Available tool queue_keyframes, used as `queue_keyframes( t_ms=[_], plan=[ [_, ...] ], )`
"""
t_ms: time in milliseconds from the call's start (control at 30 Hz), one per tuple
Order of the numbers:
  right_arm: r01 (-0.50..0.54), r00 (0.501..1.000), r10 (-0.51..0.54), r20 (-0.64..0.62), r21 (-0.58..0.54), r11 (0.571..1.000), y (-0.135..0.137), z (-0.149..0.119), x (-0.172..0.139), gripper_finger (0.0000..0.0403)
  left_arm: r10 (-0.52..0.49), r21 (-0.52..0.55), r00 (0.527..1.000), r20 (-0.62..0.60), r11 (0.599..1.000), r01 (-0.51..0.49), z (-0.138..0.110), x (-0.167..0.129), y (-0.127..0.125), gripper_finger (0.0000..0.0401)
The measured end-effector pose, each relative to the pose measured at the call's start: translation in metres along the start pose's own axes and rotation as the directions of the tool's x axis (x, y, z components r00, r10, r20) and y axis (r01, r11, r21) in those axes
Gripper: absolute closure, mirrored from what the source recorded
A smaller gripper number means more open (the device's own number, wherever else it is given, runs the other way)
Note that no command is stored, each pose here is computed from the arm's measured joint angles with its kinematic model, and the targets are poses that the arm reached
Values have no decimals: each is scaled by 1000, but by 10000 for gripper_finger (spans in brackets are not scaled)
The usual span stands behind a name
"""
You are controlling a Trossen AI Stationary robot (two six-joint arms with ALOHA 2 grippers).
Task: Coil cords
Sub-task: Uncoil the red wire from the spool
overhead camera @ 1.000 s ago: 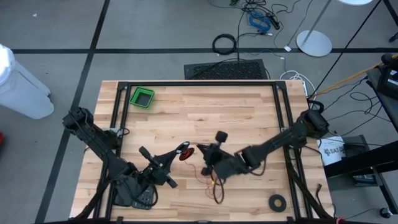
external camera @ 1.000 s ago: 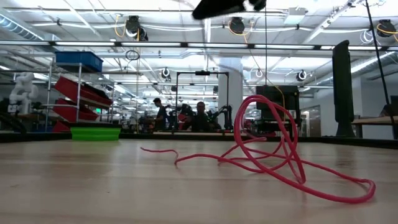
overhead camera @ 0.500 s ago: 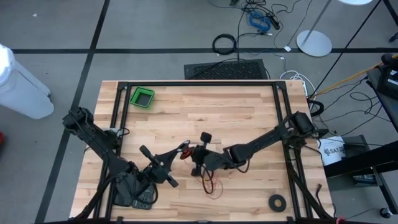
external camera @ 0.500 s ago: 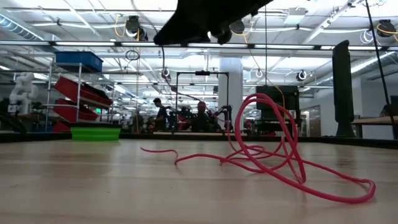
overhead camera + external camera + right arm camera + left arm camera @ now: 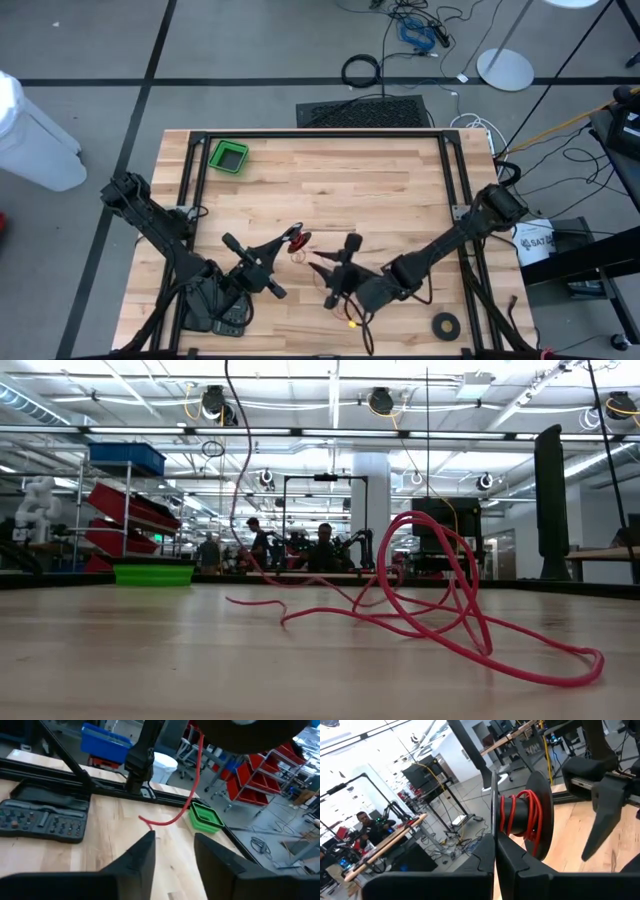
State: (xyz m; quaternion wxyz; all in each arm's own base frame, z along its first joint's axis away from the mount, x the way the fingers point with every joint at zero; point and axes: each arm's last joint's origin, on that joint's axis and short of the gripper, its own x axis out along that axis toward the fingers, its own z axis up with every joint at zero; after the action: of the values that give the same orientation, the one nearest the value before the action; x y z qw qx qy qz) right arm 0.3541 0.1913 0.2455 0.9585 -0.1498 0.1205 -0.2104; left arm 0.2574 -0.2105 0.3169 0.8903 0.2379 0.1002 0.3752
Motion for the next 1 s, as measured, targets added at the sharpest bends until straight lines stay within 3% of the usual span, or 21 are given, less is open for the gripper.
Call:
queue_keyframes(
  t_ms=[200,400,567,767,1000],
  plan=[
    [33,999,-34,10,65,997,-9,0,16,241,0,-2,1000,0,1000,0,0,0,0,397],
    [-56,997,48,57,151,987,-16,5,29,225,3,-1,1000,-2,1000,-3,0,0,0,397],
    [-66,996,55,71,172,983,-20,6,33,228,2,-3,1000,-1,1000,-2,0,1,0,397],
    [-64,995,51,80,179,982,-21,7,34,254,-16,-24,1000,11,1000,16,0,3,0,397],
    [-80,994,65,83,185,980,-24,7,38,328,-14,-22,1000,10,1000,14,0,4,0,397]
  ],
)
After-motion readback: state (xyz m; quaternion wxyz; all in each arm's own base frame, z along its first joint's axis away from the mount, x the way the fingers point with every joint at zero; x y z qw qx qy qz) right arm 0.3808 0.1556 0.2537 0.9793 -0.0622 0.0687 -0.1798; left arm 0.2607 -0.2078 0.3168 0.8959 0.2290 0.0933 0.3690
